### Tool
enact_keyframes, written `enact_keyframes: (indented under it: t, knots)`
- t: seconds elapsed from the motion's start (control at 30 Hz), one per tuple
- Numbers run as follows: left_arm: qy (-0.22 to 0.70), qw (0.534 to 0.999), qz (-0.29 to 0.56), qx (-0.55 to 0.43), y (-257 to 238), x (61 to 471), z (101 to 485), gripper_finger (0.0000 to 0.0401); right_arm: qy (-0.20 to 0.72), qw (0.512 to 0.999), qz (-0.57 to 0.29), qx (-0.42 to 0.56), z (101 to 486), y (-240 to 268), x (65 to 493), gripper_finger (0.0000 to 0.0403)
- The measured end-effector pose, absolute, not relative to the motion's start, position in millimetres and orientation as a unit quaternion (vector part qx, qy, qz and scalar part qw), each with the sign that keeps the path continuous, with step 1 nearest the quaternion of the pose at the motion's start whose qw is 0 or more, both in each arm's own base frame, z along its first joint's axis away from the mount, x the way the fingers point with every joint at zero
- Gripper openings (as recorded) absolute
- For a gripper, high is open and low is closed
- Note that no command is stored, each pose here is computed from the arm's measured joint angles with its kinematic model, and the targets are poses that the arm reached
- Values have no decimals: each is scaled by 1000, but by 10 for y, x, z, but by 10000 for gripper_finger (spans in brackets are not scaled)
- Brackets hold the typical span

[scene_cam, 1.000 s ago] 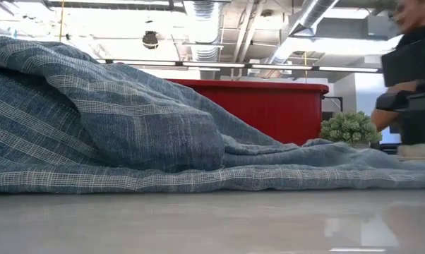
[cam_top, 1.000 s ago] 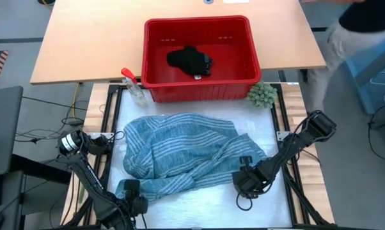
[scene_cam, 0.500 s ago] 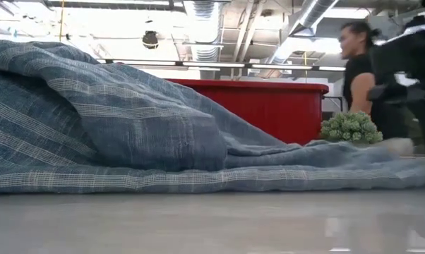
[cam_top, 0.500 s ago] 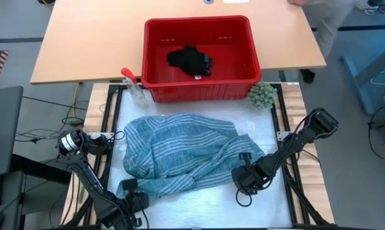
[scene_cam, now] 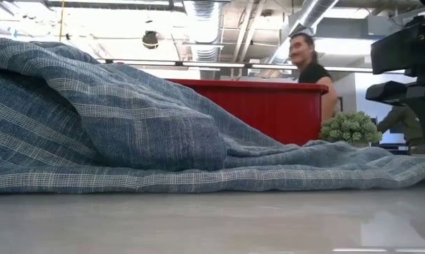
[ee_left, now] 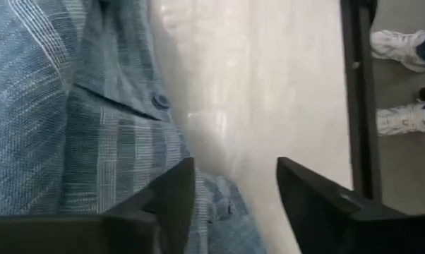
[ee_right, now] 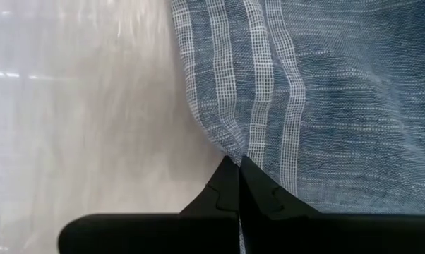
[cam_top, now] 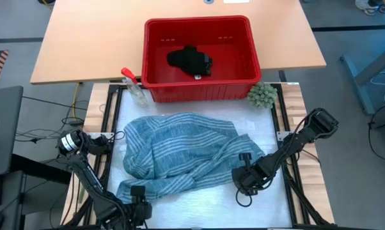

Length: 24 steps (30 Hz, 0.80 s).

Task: Fold Laundry from Bin
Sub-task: Fold the light blue polo shirt

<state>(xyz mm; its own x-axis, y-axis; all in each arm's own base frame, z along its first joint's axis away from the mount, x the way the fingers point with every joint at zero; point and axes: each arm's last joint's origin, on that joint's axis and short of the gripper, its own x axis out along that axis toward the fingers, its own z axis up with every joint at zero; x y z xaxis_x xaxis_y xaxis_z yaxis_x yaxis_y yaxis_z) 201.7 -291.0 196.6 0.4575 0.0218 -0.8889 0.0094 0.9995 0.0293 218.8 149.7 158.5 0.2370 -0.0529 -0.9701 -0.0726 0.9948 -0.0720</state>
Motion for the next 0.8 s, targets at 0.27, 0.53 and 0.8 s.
enact_keyframes:
  t: [0.27, 0.53, 0.8]
  knots:
    - [553, 833, 26, 3, -2831, 1951, 1803, 248, 619, 784, 9, -48, 1586, 1500, 2189, 18]
    - [580, 809, 93, -30, -2674, 1866, 1592, 227, 619, 784, 8, -46, 1587, 1501, 2188, 18]
    - [577, 799, 151, -80, -2603, 1826, 1501, 174, 621, 783, 10, -41, 1589, 1505, 2188, 19]
